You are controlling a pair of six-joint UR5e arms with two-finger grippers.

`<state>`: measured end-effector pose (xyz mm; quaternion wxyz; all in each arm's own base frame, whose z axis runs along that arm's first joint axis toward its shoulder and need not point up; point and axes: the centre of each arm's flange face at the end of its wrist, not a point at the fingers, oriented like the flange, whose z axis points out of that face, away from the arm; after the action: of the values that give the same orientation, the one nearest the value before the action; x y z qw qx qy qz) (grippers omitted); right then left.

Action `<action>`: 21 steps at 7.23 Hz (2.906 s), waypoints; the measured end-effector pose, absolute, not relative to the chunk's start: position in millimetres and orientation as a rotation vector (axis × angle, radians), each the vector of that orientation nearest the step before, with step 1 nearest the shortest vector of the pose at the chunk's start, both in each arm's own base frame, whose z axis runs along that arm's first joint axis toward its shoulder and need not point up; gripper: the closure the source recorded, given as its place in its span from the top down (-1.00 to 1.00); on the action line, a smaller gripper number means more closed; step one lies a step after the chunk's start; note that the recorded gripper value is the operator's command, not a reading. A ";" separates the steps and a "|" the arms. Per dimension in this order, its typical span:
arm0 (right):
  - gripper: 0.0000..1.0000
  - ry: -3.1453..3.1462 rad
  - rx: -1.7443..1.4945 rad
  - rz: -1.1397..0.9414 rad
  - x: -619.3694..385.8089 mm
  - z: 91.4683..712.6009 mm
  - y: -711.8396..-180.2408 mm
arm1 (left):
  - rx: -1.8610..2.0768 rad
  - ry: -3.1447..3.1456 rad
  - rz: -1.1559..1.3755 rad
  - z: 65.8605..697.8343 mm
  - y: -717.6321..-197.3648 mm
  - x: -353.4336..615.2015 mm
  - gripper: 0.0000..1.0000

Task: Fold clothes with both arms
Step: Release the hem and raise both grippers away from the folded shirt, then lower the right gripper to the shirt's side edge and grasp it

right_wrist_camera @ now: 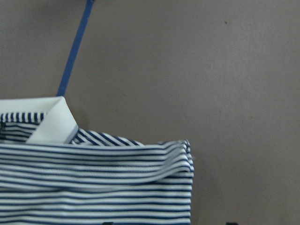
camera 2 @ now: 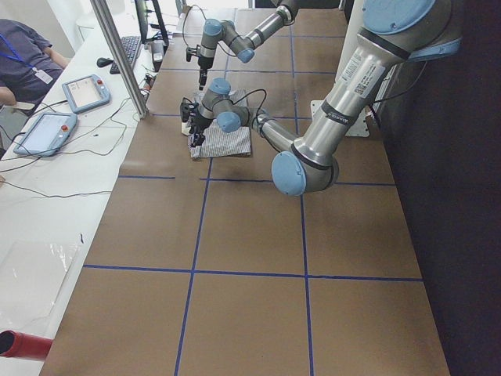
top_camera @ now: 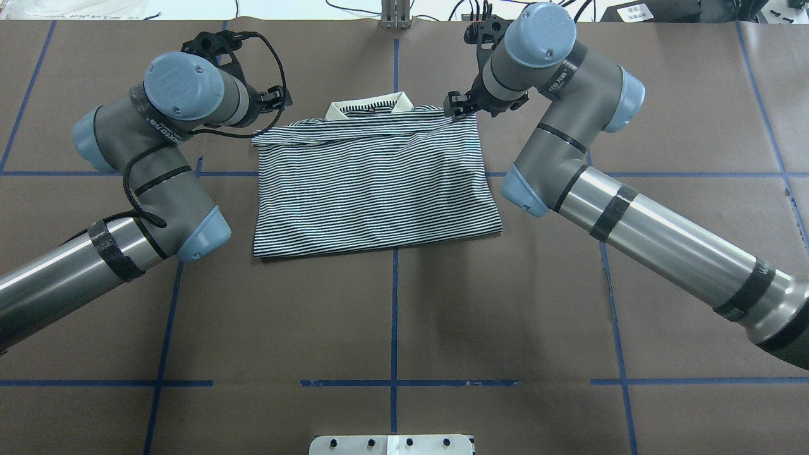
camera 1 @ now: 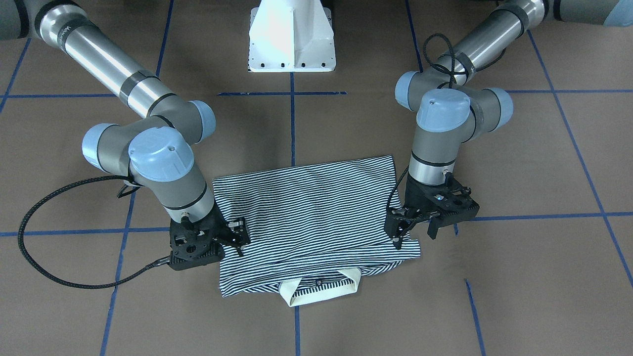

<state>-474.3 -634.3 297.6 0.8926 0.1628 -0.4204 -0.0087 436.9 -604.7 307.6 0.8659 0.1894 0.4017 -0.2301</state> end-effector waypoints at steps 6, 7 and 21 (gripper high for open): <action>0.85 -0.955 0.160 0.047 -483.7 342.1 -523.6 | 0.423 0.908 -0.480 275.5 -588.1 425.8 1.00; 0.84 -0.954 0.151 0.036 -491.7 343.2 -516.1 | 0.422 0.908 -0.480 276.1 -587.9 425.9 1.00; -1.00 -0.929 0.073 0.011 -491.6 329.5 -493.3 | 0.424 0.931 -0.473 266.3 -582.0 422.7 1.00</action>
<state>-491.6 -493.3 329.5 0.8934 0.0352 -0.4478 0.0052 422.7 -582.0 266.3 0.8454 0.2009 0.4413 -0.2241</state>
